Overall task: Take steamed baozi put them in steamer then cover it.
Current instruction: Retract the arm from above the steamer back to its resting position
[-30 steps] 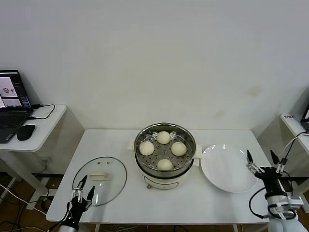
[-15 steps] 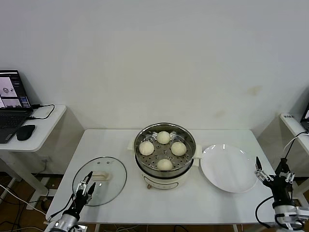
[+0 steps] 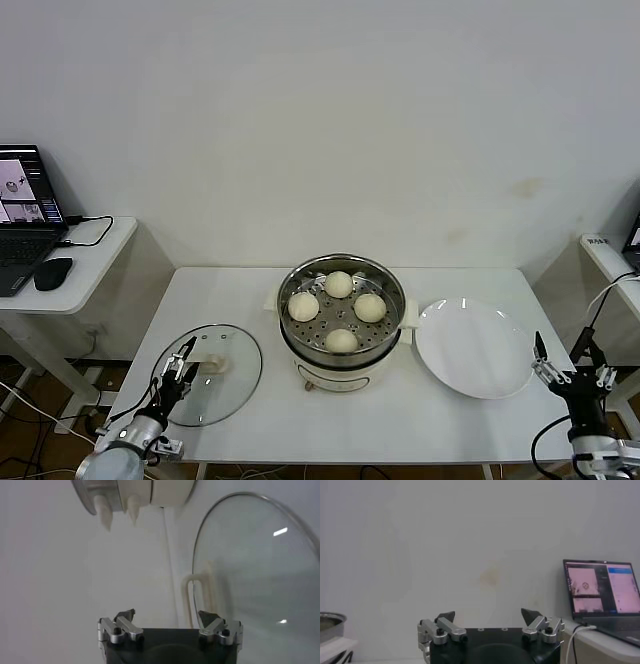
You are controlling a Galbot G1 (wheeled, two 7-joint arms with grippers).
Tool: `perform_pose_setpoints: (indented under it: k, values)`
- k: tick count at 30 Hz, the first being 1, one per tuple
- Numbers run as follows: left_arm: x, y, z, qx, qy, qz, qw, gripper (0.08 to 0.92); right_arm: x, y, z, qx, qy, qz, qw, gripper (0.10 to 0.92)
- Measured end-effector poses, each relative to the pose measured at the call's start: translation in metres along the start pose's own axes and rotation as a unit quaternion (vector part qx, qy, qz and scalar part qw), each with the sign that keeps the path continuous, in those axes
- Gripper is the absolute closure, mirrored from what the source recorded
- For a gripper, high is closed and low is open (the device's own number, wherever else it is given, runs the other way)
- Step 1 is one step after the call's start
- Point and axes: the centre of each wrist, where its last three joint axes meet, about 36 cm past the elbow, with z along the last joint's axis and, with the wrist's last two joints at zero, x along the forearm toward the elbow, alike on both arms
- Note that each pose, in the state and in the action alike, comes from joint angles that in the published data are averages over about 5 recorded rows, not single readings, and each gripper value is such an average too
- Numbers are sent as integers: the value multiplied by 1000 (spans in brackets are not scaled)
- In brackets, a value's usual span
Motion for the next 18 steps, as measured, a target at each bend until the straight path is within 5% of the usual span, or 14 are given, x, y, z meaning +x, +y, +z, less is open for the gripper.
perform_pose_setpoints:
  k: [18]
  values:
    - [-34, -4, -2, 36, -1, 5, 999, 198, 4, 5, 5, -3, 7, -1, 1000, 200]
